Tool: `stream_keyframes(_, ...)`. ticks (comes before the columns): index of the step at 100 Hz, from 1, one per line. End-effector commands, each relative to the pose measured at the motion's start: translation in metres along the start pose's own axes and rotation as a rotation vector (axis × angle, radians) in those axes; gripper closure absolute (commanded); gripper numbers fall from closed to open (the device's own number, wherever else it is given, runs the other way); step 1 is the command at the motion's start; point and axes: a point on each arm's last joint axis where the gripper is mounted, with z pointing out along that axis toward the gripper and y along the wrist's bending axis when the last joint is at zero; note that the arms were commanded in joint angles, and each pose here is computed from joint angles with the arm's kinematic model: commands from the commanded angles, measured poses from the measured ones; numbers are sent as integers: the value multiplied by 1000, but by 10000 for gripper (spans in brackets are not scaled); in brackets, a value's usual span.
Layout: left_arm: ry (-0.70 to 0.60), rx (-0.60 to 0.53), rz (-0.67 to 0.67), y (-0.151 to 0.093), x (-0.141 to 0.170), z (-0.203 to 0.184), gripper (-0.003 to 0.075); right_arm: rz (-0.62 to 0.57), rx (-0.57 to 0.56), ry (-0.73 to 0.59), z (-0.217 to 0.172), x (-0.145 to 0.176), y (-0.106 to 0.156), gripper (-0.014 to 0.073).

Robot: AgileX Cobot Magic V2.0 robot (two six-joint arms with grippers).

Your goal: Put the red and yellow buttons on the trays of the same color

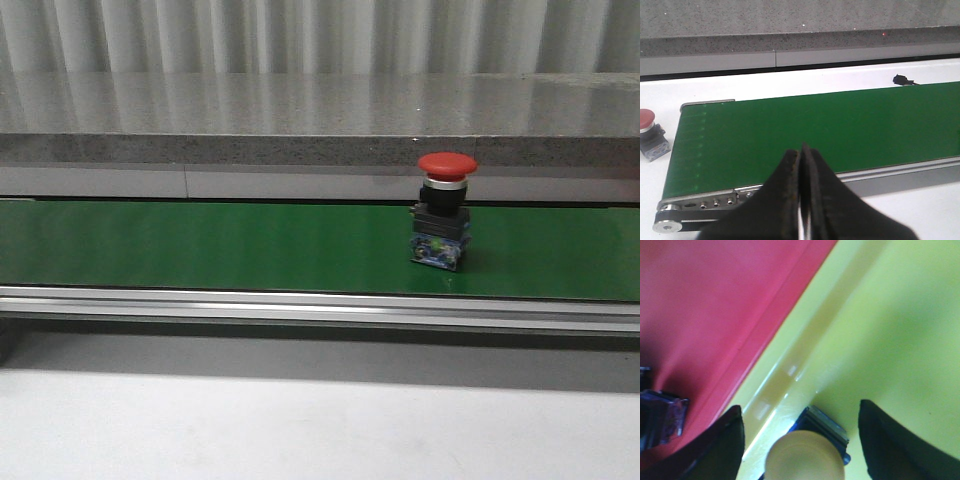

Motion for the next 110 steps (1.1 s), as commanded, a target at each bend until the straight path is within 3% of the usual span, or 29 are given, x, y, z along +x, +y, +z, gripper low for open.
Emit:
stream_keyframes(1, -93, 9, -5, -1, -15, -3, 741, 3, -36, -120, -34, -15, 6, 95)
stream_keyframes(44, -93, 9, -5, -1, -15, -3, 741, -109, -170, -246, -145, 6, 38, 95)
stream_keyframes(81, -93, 9, -5, -1, -15, -3, 741, -447, -341, -18, -174, 71, 99, 95)
stream_keyframes(110, -93, 9, -5, -1, -15, -3, 741, -708, -425, 123, -185, 112, 125, 95)
